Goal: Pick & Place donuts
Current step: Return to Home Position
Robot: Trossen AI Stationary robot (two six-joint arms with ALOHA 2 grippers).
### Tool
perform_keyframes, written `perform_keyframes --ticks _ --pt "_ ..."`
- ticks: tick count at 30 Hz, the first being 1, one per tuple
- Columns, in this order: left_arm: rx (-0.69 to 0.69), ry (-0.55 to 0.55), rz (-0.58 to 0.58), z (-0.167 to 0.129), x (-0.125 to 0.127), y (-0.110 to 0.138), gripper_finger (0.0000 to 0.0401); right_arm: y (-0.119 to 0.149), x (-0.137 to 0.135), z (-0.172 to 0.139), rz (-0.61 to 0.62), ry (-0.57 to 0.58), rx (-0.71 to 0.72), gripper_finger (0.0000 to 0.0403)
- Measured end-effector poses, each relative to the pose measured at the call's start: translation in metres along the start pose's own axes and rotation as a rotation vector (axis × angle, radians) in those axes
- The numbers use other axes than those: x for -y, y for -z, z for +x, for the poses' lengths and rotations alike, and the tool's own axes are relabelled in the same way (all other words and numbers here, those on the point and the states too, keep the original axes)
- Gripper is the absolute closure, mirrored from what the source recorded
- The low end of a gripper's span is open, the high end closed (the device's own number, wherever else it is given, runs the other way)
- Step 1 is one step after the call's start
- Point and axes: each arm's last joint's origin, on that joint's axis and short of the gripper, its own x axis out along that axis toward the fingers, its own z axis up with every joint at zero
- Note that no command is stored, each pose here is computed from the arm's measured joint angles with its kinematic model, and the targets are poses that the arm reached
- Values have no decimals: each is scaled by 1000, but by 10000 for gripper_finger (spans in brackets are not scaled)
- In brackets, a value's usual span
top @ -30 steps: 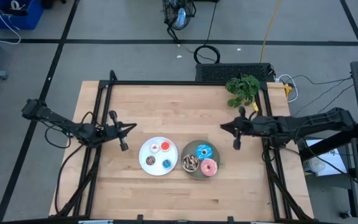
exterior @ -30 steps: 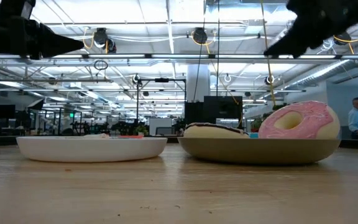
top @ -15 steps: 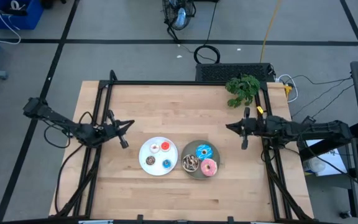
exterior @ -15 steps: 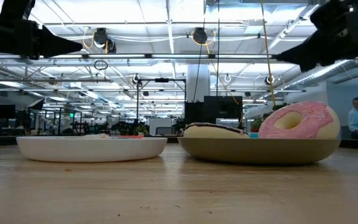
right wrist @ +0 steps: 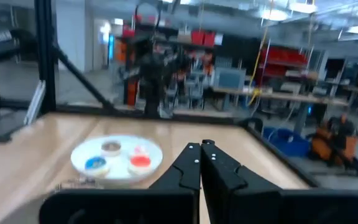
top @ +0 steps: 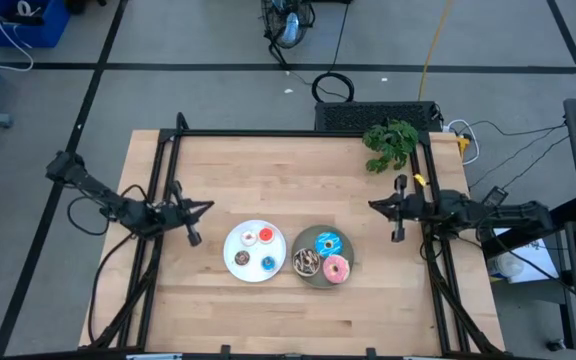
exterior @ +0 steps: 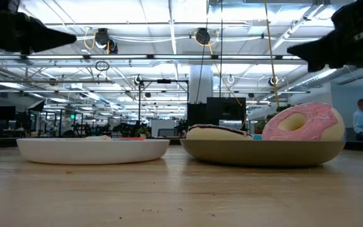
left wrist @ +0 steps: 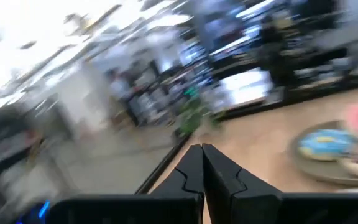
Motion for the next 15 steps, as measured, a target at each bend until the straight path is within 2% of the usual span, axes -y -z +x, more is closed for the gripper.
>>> perform_keyframes --ticks 3,6,9,12,15 --pt "71 122 72 0 2 0 397 -2 0 -1 -2 4 34 403" --pt "77 128 90 3 -3 -3 398 -2 0 -2 -13 -22 35 403" --pt "60 135 69 8 -15 -17 398 -4 0 -2 -17 -21 51 403" --pt "29 232 34 8 -30 -37 399 -4 0 -2 -18 -21 51 403" --pt "2 316 -16 3 -41 -47 399 -3 0 -2 -18 -22 47 403"
